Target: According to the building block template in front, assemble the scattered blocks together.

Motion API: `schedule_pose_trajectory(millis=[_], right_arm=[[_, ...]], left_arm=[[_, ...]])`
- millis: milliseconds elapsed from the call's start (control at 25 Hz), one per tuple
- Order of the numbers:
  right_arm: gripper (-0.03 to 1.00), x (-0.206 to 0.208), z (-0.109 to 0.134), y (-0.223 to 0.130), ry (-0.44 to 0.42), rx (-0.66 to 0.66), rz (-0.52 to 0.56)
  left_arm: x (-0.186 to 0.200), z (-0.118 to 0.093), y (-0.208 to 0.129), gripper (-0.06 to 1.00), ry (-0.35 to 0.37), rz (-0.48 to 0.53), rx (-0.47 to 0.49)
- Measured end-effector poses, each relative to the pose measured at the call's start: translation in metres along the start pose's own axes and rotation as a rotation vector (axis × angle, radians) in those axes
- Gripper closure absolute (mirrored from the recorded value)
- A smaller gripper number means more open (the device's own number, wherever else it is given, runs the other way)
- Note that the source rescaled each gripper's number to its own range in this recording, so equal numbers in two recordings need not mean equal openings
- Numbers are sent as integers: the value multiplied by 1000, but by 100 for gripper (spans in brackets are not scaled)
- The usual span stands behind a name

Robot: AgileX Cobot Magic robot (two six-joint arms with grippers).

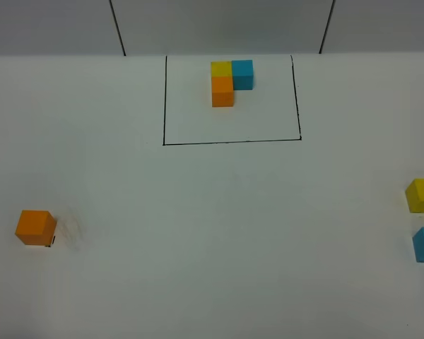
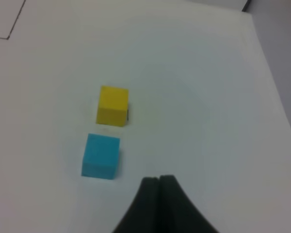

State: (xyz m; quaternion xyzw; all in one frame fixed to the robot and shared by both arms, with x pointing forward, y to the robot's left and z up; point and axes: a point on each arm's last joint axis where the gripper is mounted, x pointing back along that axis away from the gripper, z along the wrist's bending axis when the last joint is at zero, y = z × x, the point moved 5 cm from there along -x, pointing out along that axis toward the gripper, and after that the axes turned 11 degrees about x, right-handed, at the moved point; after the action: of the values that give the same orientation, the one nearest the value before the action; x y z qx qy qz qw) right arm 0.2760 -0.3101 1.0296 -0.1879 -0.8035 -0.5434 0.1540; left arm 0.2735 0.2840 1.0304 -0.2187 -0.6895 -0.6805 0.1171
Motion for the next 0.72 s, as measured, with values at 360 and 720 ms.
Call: schedule_pose_trajectory(millis=[360,720], right_arm=[[97,0,0,0,0,0,0],[97,0,0,0,0,0,0]], left_arm=[[0,0,0,94,0,0,0],[0,0,0,94,2,0,1]])
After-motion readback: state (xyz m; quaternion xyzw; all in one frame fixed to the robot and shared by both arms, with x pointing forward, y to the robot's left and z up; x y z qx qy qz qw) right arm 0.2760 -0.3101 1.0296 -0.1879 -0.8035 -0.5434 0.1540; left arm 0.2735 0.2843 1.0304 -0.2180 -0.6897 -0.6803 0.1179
